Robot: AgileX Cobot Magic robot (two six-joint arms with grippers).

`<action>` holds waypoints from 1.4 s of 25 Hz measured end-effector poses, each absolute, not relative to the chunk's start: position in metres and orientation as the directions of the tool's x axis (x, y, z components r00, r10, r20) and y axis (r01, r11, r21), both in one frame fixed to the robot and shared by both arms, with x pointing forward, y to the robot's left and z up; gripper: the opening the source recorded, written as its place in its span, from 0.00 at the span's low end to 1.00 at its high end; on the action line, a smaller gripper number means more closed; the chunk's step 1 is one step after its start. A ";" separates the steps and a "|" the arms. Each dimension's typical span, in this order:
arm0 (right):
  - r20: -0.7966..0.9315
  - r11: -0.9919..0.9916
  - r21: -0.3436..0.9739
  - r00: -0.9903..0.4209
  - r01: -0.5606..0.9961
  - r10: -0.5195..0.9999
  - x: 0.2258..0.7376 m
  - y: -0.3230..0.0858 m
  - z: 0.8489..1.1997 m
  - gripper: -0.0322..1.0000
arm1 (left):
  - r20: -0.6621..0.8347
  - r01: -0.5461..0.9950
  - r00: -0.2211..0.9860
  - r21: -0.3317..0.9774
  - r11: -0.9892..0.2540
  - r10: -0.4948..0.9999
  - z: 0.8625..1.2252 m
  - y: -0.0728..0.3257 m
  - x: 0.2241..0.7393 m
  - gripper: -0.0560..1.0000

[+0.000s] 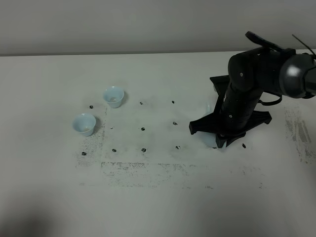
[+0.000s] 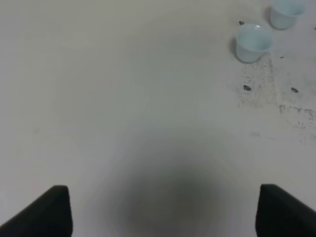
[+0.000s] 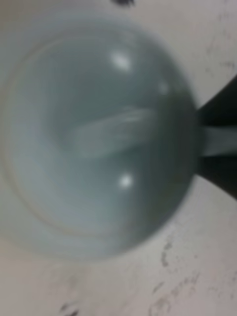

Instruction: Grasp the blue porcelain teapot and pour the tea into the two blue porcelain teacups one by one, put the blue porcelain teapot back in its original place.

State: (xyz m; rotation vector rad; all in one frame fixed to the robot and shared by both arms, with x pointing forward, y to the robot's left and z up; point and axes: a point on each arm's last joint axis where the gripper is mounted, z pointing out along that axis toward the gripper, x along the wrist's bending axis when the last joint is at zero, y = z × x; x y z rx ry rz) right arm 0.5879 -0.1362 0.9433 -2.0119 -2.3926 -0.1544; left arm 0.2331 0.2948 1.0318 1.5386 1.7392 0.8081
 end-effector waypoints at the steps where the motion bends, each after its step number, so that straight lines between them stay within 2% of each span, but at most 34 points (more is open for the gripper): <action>1: 0.073 0.173 0.070 -0.178 0.982 0.981 0.587 -0.137 0.949 0.07 | -0.081 0.579 -0.080 0.808 0.113 0.993 1.032 0.295 0.233 0.74; 7: 0.061 0.235 0.115 -0.243 0.965 0.968 0.591 -0.139 0.980 0.07 | -0.081 0.579 -0.080 0.808 0.113 0.993 1.032 0.295 0.233 0.74; 19: 0.083 0.287 0.216 -0.311 0.933 0.947 0.599 -0.133 0.984 0.07 | -0.080 0.579 -0.079 0.808 0.111 0.994 1.032 0.295 0.233 0.74; 28: 0.068 0.521 0.334 -0.572 0.785 0.817 0.604 -0.122 0.991 0.07 | -0.081 0.579 -0.080 0.808 0.112 0.994 1.032 0.295 0.233 0.74; 35: 0.055 0.623 0.477 -0.728 0.620 0.683 0.614 -0.107 1.017 0.07 | -0.081 0.579 -0.080 0.808 0.112 0.994 1.032 0.295 0.233 0.74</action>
